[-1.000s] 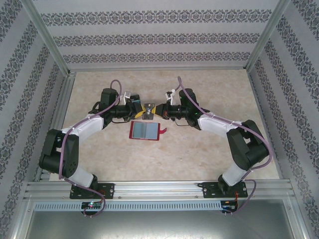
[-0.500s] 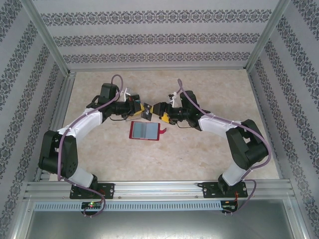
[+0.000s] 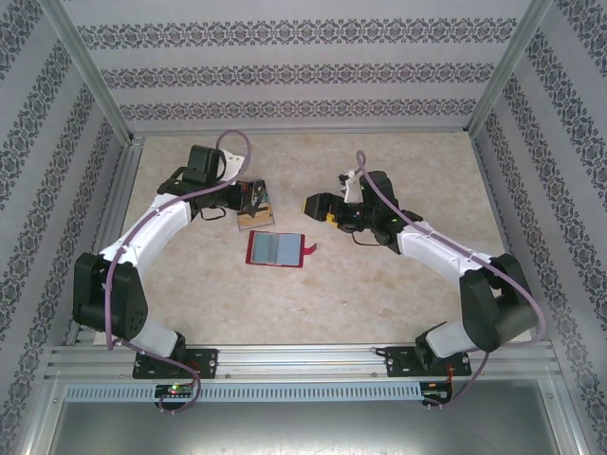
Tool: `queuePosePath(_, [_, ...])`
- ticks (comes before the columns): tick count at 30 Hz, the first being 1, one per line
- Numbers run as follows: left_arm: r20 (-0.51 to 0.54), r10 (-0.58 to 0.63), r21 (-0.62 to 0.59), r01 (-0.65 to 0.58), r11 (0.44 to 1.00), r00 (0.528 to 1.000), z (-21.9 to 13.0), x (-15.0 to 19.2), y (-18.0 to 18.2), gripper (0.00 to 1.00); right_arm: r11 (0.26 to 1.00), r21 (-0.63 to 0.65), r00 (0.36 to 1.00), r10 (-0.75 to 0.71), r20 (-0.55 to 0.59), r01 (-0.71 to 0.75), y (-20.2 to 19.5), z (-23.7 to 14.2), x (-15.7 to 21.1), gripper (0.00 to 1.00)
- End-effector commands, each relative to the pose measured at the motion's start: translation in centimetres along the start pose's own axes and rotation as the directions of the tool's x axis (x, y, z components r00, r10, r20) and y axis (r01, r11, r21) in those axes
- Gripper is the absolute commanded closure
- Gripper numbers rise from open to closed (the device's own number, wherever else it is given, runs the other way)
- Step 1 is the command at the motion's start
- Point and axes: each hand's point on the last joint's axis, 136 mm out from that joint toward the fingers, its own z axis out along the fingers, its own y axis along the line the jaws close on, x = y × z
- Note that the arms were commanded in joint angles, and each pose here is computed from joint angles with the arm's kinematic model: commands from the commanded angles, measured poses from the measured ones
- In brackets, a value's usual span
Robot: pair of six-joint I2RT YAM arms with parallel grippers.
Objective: Take the credit cards out of the card holder
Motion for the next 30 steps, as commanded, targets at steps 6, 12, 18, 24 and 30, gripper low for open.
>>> queuePosePath(6, [0.004,0.589,-0.184,-0.578,0.795,0.808,-0.8,-2.6,2.4,1.0,0.998,0.051,0.998,-0.039,0.05,0.036,-1.1,-1.7,-0.6,0.02])
queuePosePath(12, [-0.044,0.724,-0.182,-0.718,0.672,0.689,0.5,-2.4,2.8,1.0,0.998,0.059,0.999,-0.016,0.052,0.013,-1.5,-1.8,-0.7,0.02])
queuePosePath(18, [-0.097,0.806,-0.211,-0.803,0.557,0.584,2.5,-2.8,3.6,1.0,0.998,0.059,0.999,0.007,0.04,-0.009,-1.6,-1.5,-0.9,0.02])
queuePosePath(24, [-0.112,0.839,-0.209,-0.838,0.503,0.532,4.1,-3.3,4.0,1.0,0.998,0.057,0.999,0.027,0.019,-0.028,-1.7,-1.1,-0.9,0.02])
queuePosePath(30, [-0.138,0.836,-0.17,-0.844,0.508,0.531,6.0,-2.4,4.5,1.0,0.997,0.064,0.999,0.039,0.015,-0.039,-2.1,-1.0,-1.0,0.02])
